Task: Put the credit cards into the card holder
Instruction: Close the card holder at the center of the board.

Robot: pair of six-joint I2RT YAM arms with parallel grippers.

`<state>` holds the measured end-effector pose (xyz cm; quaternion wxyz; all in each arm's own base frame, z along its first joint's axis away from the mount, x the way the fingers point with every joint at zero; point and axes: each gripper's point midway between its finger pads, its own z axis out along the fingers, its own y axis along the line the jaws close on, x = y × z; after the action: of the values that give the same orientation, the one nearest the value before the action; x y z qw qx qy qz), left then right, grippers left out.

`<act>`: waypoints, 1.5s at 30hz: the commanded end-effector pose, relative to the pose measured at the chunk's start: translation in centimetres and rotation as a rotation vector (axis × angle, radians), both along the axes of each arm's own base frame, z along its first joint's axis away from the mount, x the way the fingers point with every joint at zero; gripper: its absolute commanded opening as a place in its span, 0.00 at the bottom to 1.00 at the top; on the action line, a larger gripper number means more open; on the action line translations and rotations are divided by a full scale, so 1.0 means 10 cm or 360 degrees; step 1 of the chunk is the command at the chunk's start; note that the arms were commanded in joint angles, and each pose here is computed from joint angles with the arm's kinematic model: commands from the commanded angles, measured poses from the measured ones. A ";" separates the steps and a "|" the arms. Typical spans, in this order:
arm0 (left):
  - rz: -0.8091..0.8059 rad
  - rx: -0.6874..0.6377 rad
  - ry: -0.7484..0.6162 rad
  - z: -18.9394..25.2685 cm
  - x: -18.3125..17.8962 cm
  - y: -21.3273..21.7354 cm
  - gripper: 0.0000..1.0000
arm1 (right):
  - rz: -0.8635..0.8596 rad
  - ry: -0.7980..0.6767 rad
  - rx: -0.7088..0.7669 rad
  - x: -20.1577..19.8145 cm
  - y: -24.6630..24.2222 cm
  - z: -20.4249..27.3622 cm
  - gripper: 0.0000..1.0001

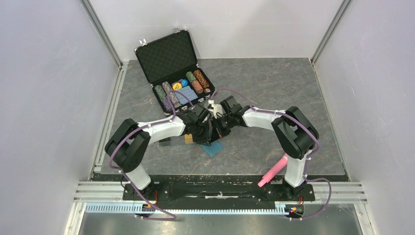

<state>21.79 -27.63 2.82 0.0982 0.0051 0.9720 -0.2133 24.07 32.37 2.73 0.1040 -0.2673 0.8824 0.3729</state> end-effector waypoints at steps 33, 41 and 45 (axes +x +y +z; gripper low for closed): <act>-0.0027 -0.0143 -0.0130 0.17 0.05 -0.13 0.02 | -0.0041 -0.0134 0.0051 0.04 0.02 0.33 0.19; -0.0049 -0.0168 -0.0128 0.19 0.02 -0.17 0.02 | -0.0039 -0.0125 0.0068 0.04 0.05 0.34 0.19; -0.0059 -0.0187 -0.0149 0.22 0.01 -0.20 0.02 | -0.0035 -0.0110 0.0062 0.02 0.03 0.30 0.18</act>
<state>21.58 -28.26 3.16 0.1128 -0.0042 0.9648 -0.2375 24.26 32.09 4.45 0.1285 -0.2609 0.8868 0.3591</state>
